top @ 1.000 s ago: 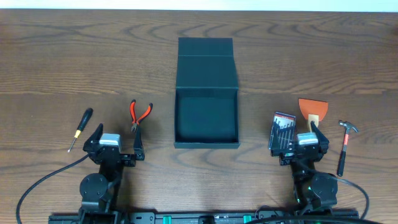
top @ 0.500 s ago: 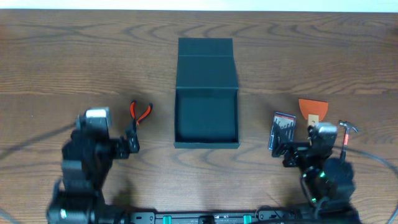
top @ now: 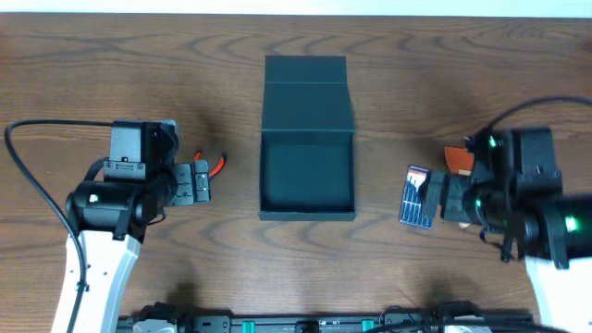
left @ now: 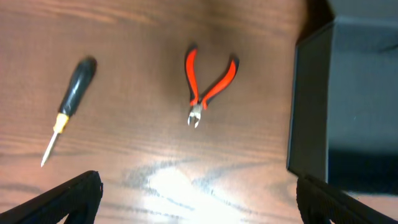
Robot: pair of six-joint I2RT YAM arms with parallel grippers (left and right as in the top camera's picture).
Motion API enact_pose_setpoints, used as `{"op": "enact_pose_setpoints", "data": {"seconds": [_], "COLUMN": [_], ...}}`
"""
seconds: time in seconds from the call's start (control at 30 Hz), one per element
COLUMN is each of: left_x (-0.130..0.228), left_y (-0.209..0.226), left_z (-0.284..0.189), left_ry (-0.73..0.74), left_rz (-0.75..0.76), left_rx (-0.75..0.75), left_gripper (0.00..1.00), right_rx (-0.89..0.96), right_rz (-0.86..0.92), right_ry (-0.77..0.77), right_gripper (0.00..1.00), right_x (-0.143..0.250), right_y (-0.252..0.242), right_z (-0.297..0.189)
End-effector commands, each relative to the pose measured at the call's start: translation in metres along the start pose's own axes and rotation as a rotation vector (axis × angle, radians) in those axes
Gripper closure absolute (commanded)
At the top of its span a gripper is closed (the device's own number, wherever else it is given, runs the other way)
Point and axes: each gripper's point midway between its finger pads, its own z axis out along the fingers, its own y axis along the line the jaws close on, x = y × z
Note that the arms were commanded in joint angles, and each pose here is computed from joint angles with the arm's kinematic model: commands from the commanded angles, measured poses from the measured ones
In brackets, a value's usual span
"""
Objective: Pack container
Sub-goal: 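Move right gripper down onto the precision screwdriver set case and grasp it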
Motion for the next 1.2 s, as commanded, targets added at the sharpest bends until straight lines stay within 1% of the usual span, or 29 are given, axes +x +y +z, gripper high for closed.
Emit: {"op": "enact_pose_setpoints", "data": {"seconds": [0.0, 0.1, 0.23, 0.37, 0.7, 1.0, 1.17], "left_x": [-0.005, -0.003, -0.003, 0.000, 0.002, 0.002, 0.002], "left_y": [0.001, 0.001, 0.001, 0.002, 0.002, 0.002, 0.002], "left_z": [-0.008, -0.011, -0.011, -0.011, -0.011, -0.011, -0.011], "left_ry": [-0.025, -0.024, -0.025, -0.010, -0.003, -0.003, -0.003], "left_rz": [-0.004, -0.004, -0.004, -0.004, -0.004, -0.004, -0.004], "left_rx": [-0.007, -0.007, -0.007, -0.010, -0.011, -0.011, -0.010], "left_gripper": [0.01, 0.02, 0.01, 0.02, 0.02, 0.02, 0.01], "right_rx": [0.039, 0.127, 0.258, 0.248, 0.264, 0.280, 0.292], "right_rz": [-0.006, 0.003, 0.084, 0.104, 0.119, 0.159, 0.163], "right_ry": [0.054, 0.117, 0.128, 0.136, 0.171, 0.188, 0.223], "right_gripper": [0.01, 0.01, 0.01, 0.01, 0.01, 0.01, 0.01], "right_x": [-0.003, -0.004, -0.012, -0.017, -0.009, -0.010, -0.005], "right_y": [-0.004, -0.017, -0.037, -0.035, -0.044, -0.059, -0.064], "right_z": [0.009, 0.027, 0.056, 0.095, 0.170, 0.212, 0.232]}}
